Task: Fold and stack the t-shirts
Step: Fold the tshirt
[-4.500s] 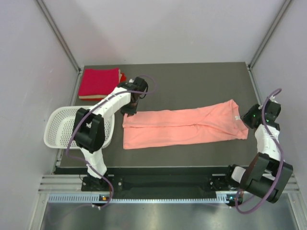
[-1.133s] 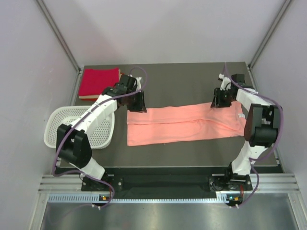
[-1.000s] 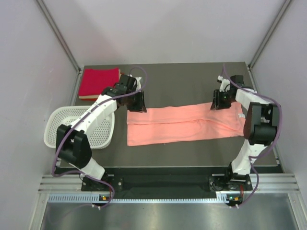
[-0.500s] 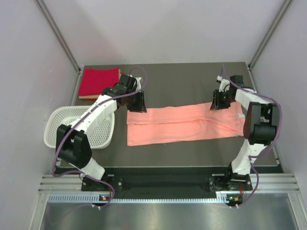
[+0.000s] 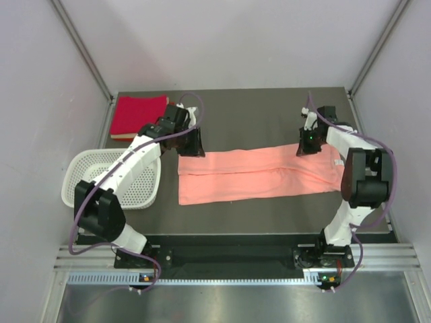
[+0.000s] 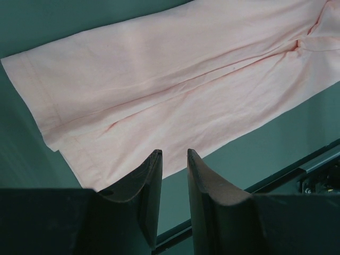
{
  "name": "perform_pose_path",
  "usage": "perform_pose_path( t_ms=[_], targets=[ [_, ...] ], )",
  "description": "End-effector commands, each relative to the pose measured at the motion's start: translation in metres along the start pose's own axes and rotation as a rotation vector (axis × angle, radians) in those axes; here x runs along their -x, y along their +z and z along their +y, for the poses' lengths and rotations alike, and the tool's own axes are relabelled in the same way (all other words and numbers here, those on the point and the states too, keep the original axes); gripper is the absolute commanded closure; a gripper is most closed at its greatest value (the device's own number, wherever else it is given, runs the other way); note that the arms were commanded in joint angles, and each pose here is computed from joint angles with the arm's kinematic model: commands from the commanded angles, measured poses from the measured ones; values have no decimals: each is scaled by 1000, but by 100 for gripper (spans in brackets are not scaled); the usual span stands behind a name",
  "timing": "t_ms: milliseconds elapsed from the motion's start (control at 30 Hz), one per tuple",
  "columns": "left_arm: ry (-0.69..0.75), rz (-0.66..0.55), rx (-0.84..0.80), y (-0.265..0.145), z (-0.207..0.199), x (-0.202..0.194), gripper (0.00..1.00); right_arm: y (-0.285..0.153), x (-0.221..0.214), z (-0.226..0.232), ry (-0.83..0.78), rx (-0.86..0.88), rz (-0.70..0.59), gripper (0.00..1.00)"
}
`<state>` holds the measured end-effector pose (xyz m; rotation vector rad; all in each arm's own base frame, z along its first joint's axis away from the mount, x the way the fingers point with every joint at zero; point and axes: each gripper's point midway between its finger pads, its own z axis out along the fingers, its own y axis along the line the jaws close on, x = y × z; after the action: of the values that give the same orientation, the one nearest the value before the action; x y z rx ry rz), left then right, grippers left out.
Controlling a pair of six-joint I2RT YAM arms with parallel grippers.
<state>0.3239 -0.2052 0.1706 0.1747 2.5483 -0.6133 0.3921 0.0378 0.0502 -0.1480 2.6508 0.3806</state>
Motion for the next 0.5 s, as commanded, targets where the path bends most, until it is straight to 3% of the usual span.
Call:
perform_pose_path(
  t_ms=[0, 467],
  targets=[
    [24, -75, -51, -16, -12, 13, 69, -36, -7, 8, 71, -90, -43, 100],
    [12, -63, -93, -12, -18, 9, 69, -60, -73, 50, 174, -80, -70, 100]
  ],
)
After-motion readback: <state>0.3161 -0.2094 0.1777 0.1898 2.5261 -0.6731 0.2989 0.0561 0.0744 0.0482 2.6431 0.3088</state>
